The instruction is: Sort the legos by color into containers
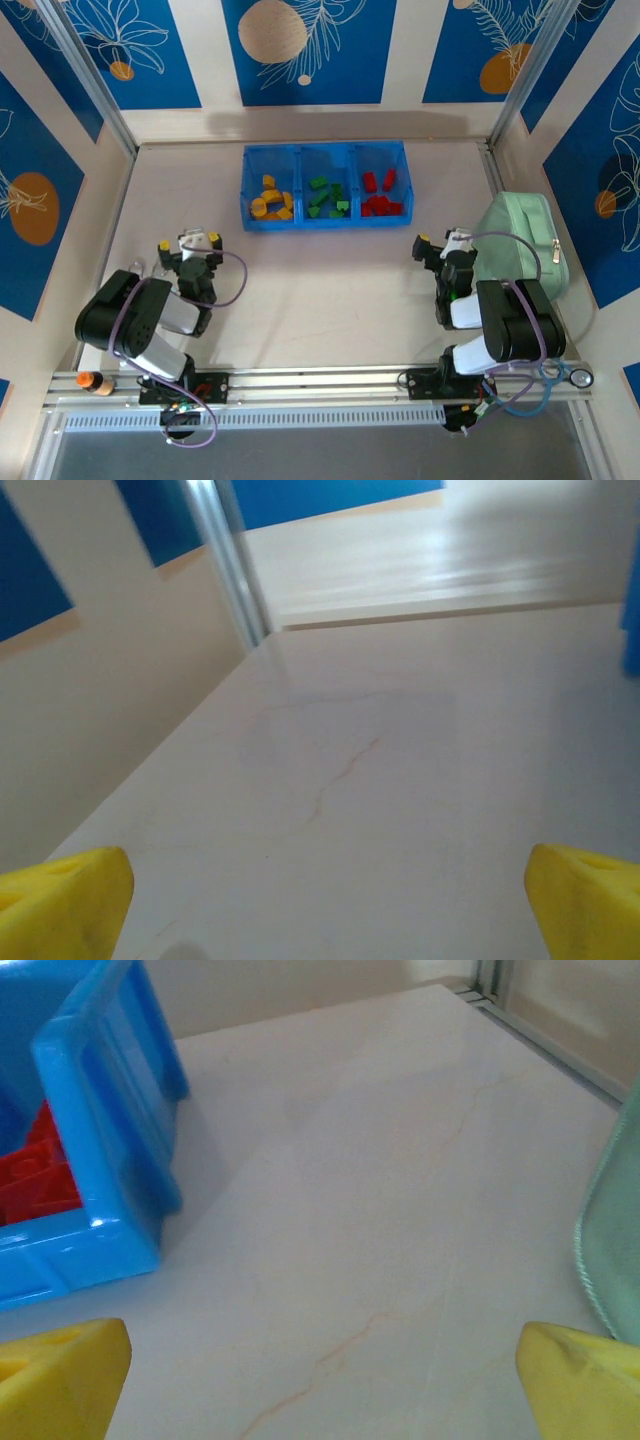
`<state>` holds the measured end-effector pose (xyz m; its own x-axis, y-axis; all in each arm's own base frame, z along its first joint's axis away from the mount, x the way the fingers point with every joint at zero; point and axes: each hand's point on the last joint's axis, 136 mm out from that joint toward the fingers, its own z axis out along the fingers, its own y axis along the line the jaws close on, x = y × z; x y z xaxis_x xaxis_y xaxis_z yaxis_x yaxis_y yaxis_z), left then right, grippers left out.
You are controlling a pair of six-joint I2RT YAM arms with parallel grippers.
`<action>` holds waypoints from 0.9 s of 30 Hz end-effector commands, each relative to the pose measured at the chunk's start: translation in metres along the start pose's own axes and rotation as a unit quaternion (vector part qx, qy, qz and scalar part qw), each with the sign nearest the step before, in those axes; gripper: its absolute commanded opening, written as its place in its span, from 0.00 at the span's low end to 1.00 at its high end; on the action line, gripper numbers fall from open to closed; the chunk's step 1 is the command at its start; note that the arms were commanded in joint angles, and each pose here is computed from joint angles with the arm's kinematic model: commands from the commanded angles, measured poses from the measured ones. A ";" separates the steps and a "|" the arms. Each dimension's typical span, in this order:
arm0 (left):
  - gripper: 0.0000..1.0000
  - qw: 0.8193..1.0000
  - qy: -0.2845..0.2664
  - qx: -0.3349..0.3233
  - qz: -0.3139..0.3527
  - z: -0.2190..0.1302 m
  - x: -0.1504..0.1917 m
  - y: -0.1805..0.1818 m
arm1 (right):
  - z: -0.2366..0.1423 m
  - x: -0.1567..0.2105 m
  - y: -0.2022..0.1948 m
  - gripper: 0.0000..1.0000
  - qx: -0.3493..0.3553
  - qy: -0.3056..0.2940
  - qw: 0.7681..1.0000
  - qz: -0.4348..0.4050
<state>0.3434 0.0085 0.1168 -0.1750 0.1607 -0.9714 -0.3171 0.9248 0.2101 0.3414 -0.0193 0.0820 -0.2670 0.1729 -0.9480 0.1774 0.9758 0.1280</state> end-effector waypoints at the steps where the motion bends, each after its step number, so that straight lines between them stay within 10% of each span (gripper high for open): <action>1: 1.00 0.997 -0.037 0.053 0.037 0.002 -0.019 -0.030 | 0.003 -0.037 0.024 0.99 -0.052 -0.059 0.997 -0.016; 14: 1.00 0.996 -0.041 0.072 0.033 -0.009 -0.019 -0.030 | -0.001 -0.020 0.078 0.99 -0.122 -0.082 0.980 -0.133; 27: 0.99 0.991 0.055 0.118 -0.012 0.043 0.008 -0.033 | 0.045 -0.022 0.037 0.99 -0.061 0.039 0.997 -0.036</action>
<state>0.3719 -0.0091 0.1110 -0.2054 0.1884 -0.9604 -0.1393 0.9657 0.2192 0.4036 0.0091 0.1135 -0.2617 0.0565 -0.9635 0.0222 0.9984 0.0525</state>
